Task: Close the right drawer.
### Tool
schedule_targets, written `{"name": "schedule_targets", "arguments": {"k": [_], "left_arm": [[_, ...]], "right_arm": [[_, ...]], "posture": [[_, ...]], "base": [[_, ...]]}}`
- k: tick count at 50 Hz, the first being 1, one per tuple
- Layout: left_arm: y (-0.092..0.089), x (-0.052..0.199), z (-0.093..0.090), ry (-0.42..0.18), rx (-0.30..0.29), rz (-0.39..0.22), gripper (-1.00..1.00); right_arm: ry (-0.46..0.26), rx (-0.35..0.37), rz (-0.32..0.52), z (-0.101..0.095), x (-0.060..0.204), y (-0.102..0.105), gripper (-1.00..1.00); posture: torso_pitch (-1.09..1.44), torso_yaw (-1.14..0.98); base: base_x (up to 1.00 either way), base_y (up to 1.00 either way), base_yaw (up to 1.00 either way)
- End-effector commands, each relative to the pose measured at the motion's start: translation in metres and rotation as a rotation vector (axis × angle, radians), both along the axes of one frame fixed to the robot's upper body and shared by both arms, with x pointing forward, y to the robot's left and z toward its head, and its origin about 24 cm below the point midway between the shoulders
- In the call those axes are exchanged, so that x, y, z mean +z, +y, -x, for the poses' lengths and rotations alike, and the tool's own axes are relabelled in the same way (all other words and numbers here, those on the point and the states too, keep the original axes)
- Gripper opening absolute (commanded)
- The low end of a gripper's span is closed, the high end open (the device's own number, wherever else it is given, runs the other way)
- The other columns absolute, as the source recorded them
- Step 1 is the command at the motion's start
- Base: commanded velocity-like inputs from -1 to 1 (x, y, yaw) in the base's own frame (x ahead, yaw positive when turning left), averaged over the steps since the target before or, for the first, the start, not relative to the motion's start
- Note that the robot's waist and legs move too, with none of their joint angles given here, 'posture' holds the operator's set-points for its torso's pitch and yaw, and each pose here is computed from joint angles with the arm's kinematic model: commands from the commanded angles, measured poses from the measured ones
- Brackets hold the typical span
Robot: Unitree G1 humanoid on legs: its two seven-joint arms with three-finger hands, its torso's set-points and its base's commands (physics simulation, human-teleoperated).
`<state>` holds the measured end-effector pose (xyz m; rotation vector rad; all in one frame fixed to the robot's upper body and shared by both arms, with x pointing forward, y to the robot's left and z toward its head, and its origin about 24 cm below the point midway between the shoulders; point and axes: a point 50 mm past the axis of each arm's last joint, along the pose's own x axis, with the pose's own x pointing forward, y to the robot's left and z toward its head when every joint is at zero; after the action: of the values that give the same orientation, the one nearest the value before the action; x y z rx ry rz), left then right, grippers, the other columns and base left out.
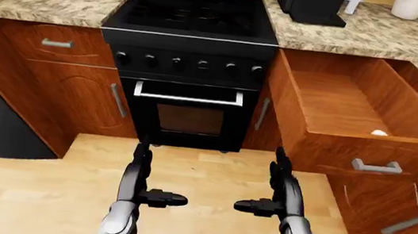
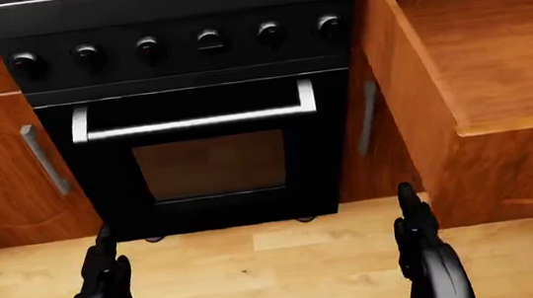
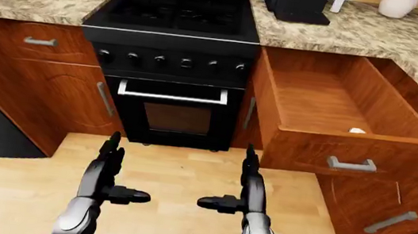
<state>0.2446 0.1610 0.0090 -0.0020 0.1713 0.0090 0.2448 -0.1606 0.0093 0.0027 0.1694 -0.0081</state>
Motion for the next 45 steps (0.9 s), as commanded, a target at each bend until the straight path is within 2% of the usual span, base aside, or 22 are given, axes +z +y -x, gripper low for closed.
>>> {"name": "schedule_targets", "arguments": {"k": [1,3,4,6,11,13,19,21,24,29,31,32,33,34,35,38,40,42,45], "left_arm": [[-0.004,0.034,0.003,-0.213,-0.014,-0.04,1.0],[-0.005,0.036,-0.001,-0.219,-0.012,-0.042,1.0],[-0.005,0.036,0.0,-0.228,-0.008,-0.041,1.0],[-0.004,0.037,0.004,-0.241,-0.003,-0.042,1.0],[-0.001,0.052,0.006,-0.282,0.017,-0.032,1.0],[0.001,0.059,0.01,-0.316,0.034,-0.043,1.0],[0.007,0.1,0.03,-0.439,0.077,-0.049,1.0],[0.008,0.116,0.042,-0.507,0.094,-0.066,1.0],[0.009,0.132,0.054,-0.567,0.109,-0.077,1.0],[0.008,0.146,0.066,-0.618,0.102,-0.071,1.0],[0.008,0.147,0.066,-0.619,0.102,-0.071,1.0],[0.008,0.16,0.077,-0.667,0.107,-0.072,1.0],[0.008,0.161,0.078,-0.669,0.107,-0.072,1.0],[0.008,0.17,0.087,-0.707,0.112,-0.076,1.0],[0.008,0.173,0.09,-0.719,0.114,-0.077,1.0],[0.007,0.177,0.095,-0.732,0.114,-0.079,1.0],[0.008,0.182,0.099,-0.758,0.122,-0.074,1.0],[0.01,0.186,0.103,-0.792,0.143,-0.076,1.0],[0.011,0.188,0.109,-0.833,0.148,-0.061,1.0]], "right_arm": [[-0.24,-0.007,0.035,0.002,0.041,0.001,1.0],[-0.245,-0.011,0.016,-0.002,0.044,-0.001,1.0],[-0.276,-0.004,0.001,0.0,0.048,-0.002,1.0],[-0.275,0.008,0.003,0.007,0.05,-0.001,1.0],[-0.301,0.015,0.056,0.007,0.058,-0.001,1.0],[-0.315,0.022,0.062,0.011,0.062,0.0,1.0],[-0.408,0.033,0.082,0.023,0.092,0.001,1.0],[-0.463,0.021,0.089,0.029,0.104,0.002,1.0],[-0.515,0.033,0.078,0.038,0.122,0.003,1.0],[-0.627,0.003,0.08,0.053,0.145,0.0,1.0],[-0.629,0.003,0.08,0.053,0.145,0.0,1.0],[-0.682,-0.016,0.101,0.064,0.157,-0.002,1.0],[-0.685,-0.017,0.102,0.064,0.158,-0.002,1.0],[-0.715,-0.01,0.117,0.074,0.169,-0.001,1.0],[-0.739,-0.023,0.128,0.079,0.175,-0.001,1.0],[-0.757,-0.021,0.136,0.085,0.181,0.0,1.0],[-0.775,-0.025,0.154,0.089,0.184,0.0,1.0],[-0.794,0.012,0.165,0.093,0.187,0.005,1.0],[-0.81,0.006,0.157,0.094,0.188,0.006,1.0]], "posture": [[0.0,0.0],[0.0,0.0],[0.0,0.0],[0.0,0.0],[0.0,0.0],[0.0,0.0],[0.0,0.0],[0.0,0.0],[0.0,0.0],[0.0,0.0],[0.0,0.0],[0.0,0.0],[0.0,0.0],[0.0,0.0],[0.0,0.0],[0.0,0.0],[0.0,0.0],[0.0,0.0],[0.0,0.0]], "base": [[0.0,0.0,0.0],[0.0,0.0,0.0],[0.0,0.0,0.0],[0.0,0.0,0.0],[0.0,0.0,0.0],[0.0,0.0,0.0],[0.0,0.0,0.0],[0.0,0.0,0.0],[0.0,0.0,0.0],[0.0,0.0,0.0],[0.0,0.0,0.0],[0.0,0.0,0.0],[0.0,0.0,0.0],[0.0,0.0,0.0],[0.0,0.0,0.0],[0.0,0.0,0.0],[0.0,0.0,0.0],[0.0,0.0,0.0],[0.0,0.0,0.0]]}}
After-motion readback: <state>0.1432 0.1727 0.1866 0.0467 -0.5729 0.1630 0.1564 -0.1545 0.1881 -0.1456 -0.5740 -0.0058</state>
